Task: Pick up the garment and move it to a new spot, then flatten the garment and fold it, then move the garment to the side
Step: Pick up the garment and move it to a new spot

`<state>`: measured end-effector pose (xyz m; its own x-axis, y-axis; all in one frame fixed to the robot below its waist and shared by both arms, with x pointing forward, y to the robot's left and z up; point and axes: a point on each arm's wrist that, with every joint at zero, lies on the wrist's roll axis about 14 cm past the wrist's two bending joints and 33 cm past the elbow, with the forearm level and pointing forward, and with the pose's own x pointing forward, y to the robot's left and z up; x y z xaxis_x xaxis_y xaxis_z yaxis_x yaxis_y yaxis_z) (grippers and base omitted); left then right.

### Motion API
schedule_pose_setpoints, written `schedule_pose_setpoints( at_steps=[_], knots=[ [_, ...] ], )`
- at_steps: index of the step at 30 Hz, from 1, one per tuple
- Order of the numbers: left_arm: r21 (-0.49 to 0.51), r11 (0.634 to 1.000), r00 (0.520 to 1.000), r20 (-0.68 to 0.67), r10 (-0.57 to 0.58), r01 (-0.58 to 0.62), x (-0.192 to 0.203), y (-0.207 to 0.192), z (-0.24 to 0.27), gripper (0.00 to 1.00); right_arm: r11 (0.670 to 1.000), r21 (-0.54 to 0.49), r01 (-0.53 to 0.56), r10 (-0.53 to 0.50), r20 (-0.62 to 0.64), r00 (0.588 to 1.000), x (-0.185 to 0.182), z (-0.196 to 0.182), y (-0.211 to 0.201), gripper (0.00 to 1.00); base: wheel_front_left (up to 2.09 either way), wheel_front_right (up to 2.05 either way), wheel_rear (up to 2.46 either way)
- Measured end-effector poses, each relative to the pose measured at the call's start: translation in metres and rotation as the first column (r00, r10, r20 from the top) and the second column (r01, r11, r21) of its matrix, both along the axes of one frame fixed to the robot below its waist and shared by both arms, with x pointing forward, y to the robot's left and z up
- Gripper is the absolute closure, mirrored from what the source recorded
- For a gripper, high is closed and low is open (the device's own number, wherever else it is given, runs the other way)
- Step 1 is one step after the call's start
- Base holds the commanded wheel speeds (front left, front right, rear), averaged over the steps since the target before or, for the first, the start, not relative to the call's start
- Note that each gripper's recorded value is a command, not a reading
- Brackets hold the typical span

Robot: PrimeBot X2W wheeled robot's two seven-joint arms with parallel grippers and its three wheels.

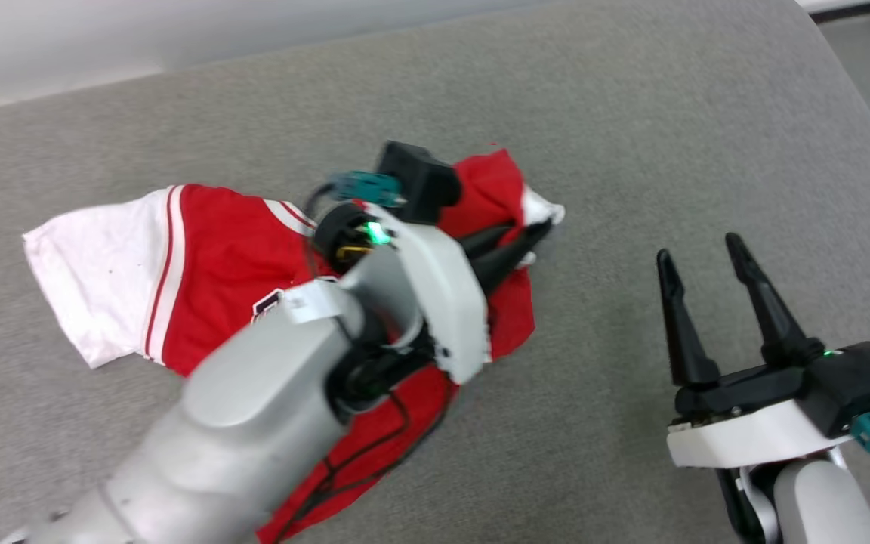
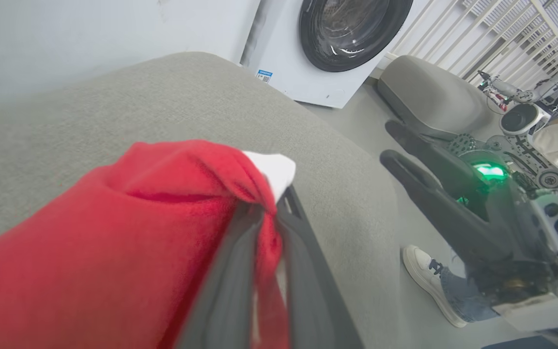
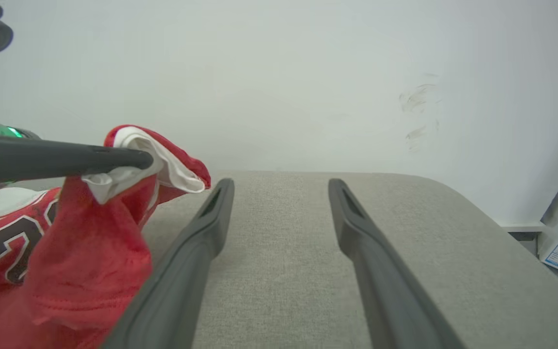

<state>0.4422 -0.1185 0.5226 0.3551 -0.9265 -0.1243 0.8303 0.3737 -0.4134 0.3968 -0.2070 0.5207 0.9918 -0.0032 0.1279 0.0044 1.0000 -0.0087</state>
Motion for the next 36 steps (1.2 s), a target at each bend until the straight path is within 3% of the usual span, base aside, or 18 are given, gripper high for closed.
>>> schedule_pose_setpoints(
  at_steps=[4, 5, 6, 12, 17, 20, 25, 28, 33, 36],
  knots=[
    [0.031, 0.997, 0.996, -0.058, -0.071, 0.073, -0.017, -0.03, -0.028, 1.0, 0.999, -0.002, 0.043, -0.043, -0.009, 0.999, -0.001, -0.002, -0.015, 0.0, 0.0, 0.0, 0.0],
    [0.048, 0.995, 0.995, -0.064, -0.079, 0.082, -0.02, -0.032, -0.037, 0.66, 0.999, -0.004, 0.048, -0.048, -0.012, 0.999, -0.001, -0.003, -0.016, 0.0, 0.0, 0.0, 0.0],
    [0.065, 0.994, 0.994, -0.065, -0.086, 0.09, -0.022, -0.034, -0.045, 0.0, 0.999, -0.004, 0.051, -0.051, -0.014, 0.999, -0.001, -0.004, -0.017, 0.0, 0.0, 0.0, 0.0],
    [0.069, 0.997, 0.999, -0.02, -0.029, 0.031, -0.017, -0.023, -0.052, 0.0, 1.0, 0.003, 0.028, -0.028, -0.002, 1.0, 0.002, -0.001, -0.01, 0.0, 0.0, 0.0, 0.0],
    [0.007, 0.993, 0.99, 0.076, 0.118, -0.119, 0.012, 0.012, -0.028, 0.0, 1.0, -0.002, -0.011, 0.011, 0.026, 1.0, 0.004, 0.008, 0.003, 0.0, 0.0, 0.0, 0.0],
    [-0.03, 0.973, 0.958, 0.168, 0.23, -0.229, 0.032, 0.046, -0.008, 0.0, 0.999, -0.009, -0.036, 0.036, 0.04, 0.999, 0.003, 0.013, 0.012, 0.0, 0.0, 0.0, 0.0],
    [-0.122, 0.899, 0.847, 0.301, 0.438, -0.421, 0.059, 0.114, 0.041, 0.0, 0.998, -0.017, -0.067, 0.068, 0.075, 0.995, 0.001, 0.024, 0.023, 0.0, 0.0, 0.0, 0.0],
    [-0.126, 0.843, 0.766, 0.363, 0.53, -0.523, 0.059, 0.161, 0.055, 0.0, 0.996, -0.022, -0.087, 0.089, 0.089, 0.992, -0.001, 0.029, 0.03, 0.0, 0.0, 0.0, 0.0],
    [-0.281, 0.702, 0.583, 0.405, 0.705, -0.654, 0.039, 0.228, 0.104, 0.0, 0.993, -0.014, -0.119, 0.12, 0.113, 0.986, -0.004, 0.036, 0.041, 0.0, 0.0, 0.0, 0.0],
    [-0.245, 0.654, 0.521, 0.438, 0.733, -0.715, 0.012, 0.257, 0.085, 0.0, 0.991, -0.013, -0.134, 0.135, 0.127, 0.983, -0.006, 0.041, 0.046, 0.0, 0.0, 0.0, 0.0]
  ],
)
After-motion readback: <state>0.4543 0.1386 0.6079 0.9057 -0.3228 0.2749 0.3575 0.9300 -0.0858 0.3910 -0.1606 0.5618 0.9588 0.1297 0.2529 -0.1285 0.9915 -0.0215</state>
